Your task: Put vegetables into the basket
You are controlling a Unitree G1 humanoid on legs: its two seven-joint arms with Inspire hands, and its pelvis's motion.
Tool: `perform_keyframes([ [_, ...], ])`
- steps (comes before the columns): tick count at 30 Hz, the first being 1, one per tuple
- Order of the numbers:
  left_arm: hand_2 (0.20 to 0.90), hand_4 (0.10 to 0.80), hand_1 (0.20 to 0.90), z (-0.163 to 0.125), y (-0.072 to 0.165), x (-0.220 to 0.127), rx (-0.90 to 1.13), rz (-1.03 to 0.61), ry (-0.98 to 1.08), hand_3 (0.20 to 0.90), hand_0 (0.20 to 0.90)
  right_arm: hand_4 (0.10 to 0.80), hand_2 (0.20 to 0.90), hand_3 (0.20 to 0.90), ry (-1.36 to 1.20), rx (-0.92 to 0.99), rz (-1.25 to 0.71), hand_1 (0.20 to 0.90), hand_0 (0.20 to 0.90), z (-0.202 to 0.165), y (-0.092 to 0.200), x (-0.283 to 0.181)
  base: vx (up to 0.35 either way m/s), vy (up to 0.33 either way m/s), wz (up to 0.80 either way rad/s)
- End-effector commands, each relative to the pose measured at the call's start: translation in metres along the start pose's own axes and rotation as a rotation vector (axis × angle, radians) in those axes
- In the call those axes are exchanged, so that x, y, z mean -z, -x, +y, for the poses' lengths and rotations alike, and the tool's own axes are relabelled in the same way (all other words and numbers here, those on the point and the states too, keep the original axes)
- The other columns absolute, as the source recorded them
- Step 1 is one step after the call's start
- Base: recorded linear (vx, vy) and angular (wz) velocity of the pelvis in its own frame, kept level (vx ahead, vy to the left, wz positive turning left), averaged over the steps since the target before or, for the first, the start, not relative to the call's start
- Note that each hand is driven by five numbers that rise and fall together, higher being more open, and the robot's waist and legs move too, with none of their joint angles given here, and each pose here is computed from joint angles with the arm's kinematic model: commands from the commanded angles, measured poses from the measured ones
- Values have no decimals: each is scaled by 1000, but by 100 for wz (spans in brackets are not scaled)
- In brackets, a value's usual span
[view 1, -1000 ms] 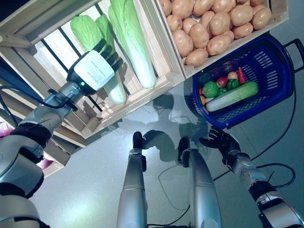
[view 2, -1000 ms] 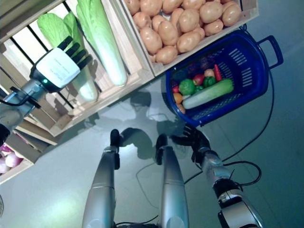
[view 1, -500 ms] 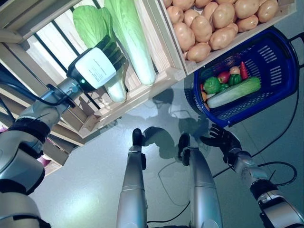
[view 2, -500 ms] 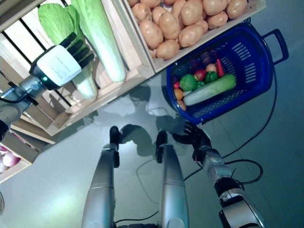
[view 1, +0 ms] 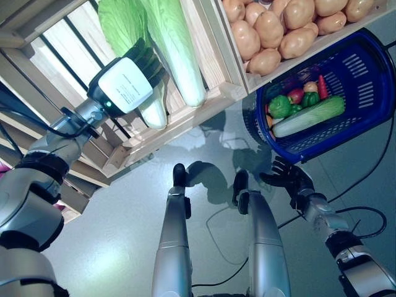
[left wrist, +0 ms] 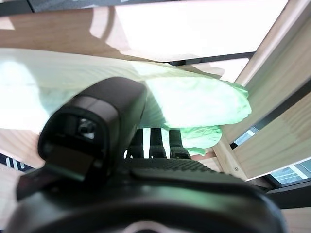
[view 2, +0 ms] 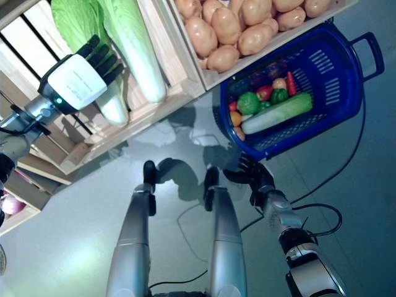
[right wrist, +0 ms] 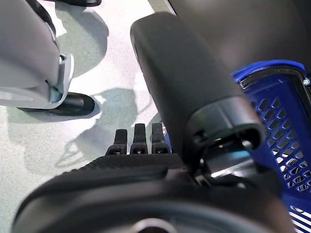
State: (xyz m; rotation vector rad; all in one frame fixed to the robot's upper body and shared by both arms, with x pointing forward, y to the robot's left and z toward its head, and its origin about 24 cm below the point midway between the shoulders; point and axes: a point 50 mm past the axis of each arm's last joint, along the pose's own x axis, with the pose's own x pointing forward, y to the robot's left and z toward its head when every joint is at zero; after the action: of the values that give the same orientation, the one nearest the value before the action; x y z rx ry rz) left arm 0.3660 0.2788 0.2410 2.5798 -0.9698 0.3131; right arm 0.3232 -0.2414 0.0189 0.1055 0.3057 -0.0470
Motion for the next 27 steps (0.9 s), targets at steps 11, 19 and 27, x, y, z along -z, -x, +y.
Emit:
perform_keyframes([
  [11, 300, 400, 300, -3, -7, 9, 72, 131, -15, 300, 300, 800, 900, 900, -26, 87, -152, 900, 900, -30, 5, -43, -8, -10, -1],
  [19, 300, 400, 300, 0, -1, 19, -15, 228, 4, 300, 300, 800, 900, 900, -53, 72, -148, 900, 900, -27, 5, -35, -2, -42, 0],
  [27, 300, 400, 300, 10, 2, 32, -139, 281, 18, 300, 300, 800, 900, 900, -76, 91, -119, 900, 900, -29, 7, -23, 32, -23, 2],
])
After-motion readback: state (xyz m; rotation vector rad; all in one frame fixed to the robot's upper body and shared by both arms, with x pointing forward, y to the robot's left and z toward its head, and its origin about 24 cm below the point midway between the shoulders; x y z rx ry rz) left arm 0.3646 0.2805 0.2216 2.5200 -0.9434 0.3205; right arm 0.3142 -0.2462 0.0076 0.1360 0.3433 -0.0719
